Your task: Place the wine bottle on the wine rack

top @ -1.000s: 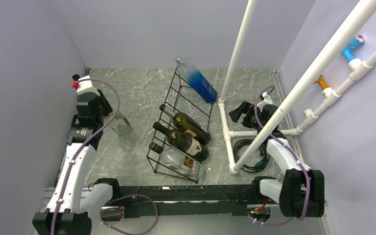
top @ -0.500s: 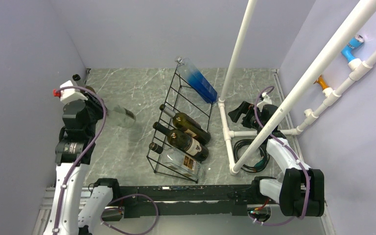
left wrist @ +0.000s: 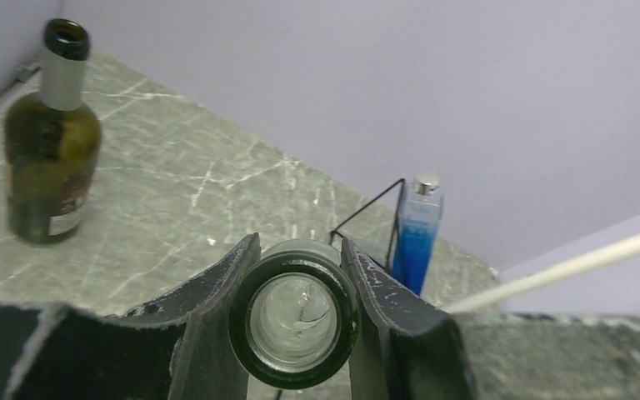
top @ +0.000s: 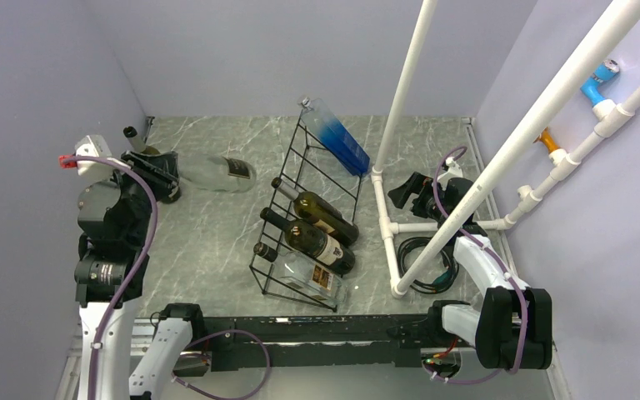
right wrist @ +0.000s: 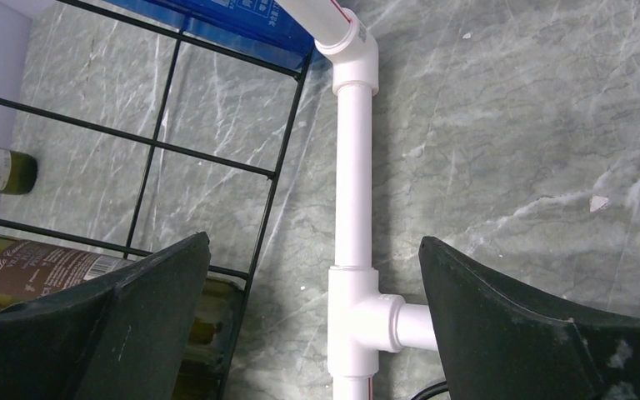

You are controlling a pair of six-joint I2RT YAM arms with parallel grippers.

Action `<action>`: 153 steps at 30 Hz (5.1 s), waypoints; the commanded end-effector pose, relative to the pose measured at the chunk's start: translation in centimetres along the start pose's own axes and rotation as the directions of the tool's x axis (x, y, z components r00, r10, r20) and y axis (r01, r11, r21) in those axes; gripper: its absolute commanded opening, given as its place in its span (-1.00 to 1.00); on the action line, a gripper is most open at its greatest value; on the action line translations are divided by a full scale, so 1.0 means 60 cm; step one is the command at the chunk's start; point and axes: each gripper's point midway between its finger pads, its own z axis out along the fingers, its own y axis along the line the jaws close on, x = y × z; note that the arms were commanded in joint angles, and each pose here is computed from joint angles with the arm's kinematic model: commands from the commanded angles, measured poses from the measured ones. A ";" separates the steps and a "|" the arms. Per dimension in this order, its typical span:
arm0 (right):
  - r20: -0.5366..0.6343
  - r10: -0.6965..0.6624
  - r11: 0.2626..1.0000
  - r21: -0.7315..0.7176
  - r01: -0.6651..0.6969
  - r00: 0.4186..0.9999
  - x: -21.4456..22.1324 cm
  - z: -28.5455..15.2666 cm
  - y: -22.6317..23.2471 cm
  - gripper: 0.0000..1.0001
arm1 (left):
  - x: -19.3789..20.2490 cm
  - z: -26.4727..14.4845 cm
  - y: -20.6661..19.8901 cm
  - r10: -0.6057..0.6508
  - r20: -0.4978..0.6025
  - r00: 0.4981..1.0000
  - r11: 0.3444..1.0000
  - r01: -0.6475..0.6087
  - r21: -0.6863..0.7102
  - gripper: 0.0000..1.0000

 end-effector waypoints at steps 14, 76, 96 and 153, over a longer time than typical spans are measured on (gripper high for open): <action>0.059 -0.031 0.999 -0.029 0.033 0.998 -0.028 -0.006 0.018 0.99 | -0.196 -0.041 -0.192 -0.388 0.217 0.896 0.841 0.247 0.482 -1.00; 0.037 -0.019 0.999 -0.032 0.020 0.999 -0.021 0.003 0.014 1.00 | 0.204 0.326 -0.348 -0.334 -0.027 0.942 0.919 0.332 0.210 -1.00; 0.041 -0.023 0.999 -0.039 0.025 0.999 -0.024 -0.001 0.018 0.99 | 0.320 0.338 -0.324 -0.339 0.022 0.940 0.938 0.336 0.081 -1.00; 0.048 -0.027 0.999 -0.036 0.028 0.998 -0.025 -0.003 0.019 0.99 | 0.234 0.194 -0.313 -0.080 -0.131 0.988 0.952 0.115 0.283 0.99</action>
